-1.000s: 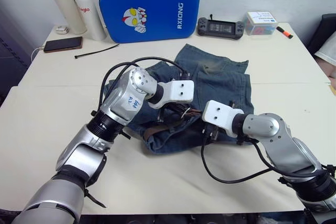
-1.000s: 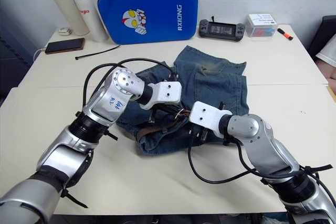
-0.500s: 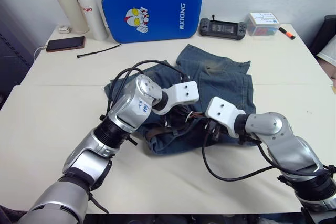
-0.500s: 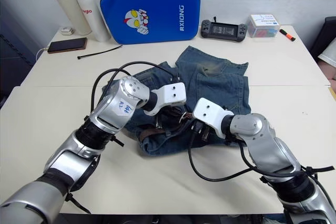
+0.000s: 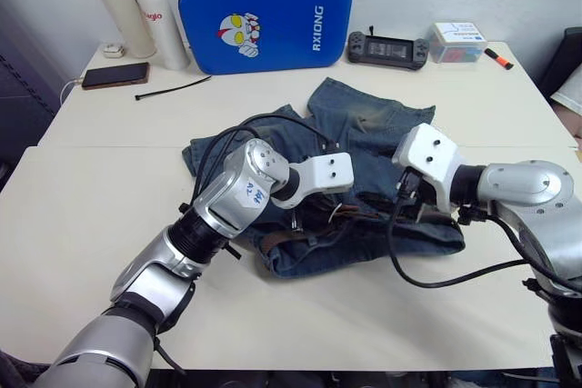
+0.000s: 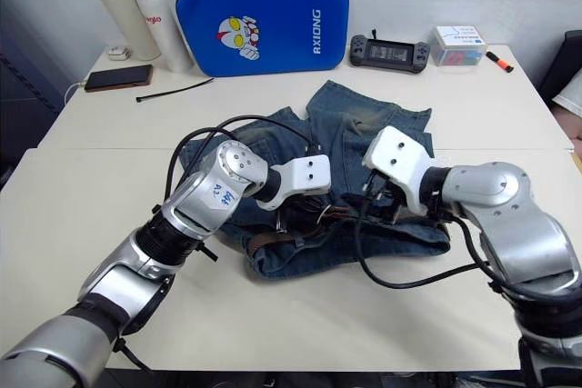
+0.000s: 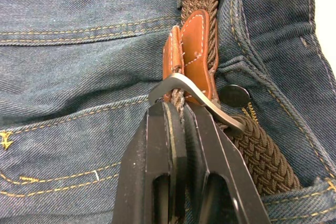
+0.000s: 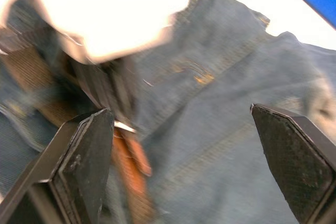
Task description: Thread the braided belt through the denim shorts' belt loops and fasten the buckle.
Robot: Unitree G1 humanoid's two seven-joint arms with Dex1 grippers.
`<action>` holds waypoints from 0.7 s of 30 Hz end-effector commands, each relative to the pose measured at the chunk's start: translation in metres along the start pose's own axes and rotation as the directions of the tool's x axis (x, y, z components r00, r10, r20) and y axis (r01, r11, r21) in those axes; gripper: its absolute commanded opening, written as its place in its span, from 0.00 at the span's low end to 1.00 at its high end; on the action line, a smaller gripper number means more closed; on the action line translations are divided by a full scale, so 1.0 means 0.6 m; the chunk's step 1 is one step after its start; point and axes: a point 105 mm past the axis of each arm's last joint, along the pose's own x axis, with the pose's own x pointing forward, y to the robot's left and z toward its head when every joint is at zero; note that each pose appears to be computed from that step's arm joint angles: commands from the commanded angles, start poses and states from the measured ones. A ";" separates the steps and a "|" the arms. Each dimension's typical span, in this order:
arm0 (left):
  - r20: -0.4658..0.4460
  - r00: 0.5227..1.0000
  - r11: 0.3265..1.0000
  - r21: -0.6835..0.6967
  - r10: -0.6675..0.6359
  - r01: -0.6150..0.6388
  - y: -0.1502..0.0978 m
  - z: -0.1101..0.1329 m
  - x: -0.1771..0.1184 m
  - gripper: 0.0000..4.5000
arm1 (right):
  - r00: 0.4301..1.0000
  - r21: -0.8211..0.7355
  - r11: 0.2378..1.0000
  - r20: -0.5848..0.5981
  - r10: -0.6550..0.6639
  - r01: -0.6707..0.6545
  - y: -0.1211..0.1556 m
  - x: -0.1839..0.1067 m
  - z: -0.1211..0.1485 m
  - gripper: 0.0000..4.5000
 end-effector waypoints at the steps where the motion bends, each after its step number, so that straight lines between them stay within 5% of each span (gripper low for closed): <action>1: 0.027 1.000 1.000 0.029 -0.008 0.007 -0.010 0.015 -0.001 0.00 | 0.998 -0.121 0.993 -0.065 -0.023 0.015 0.001 0.022 -0.042 0.98; 15: 0.041 0.999 1.000 0.023 0.008 -0.009 -0.006 0.021 -0.004 0.00 | 0.998 -0.181 0.982 -0.039 0.041 -0.048 0.034 0.058 -0.065 0.98; 21: 0.057 0.998 0.999 0.026 0.027 -0.029 0.000 0.023 -0.007 0.00 | 0.995 -0.152 0.983 -0.010 0.103 -0.104 0.054 0.068 -0.056 0.52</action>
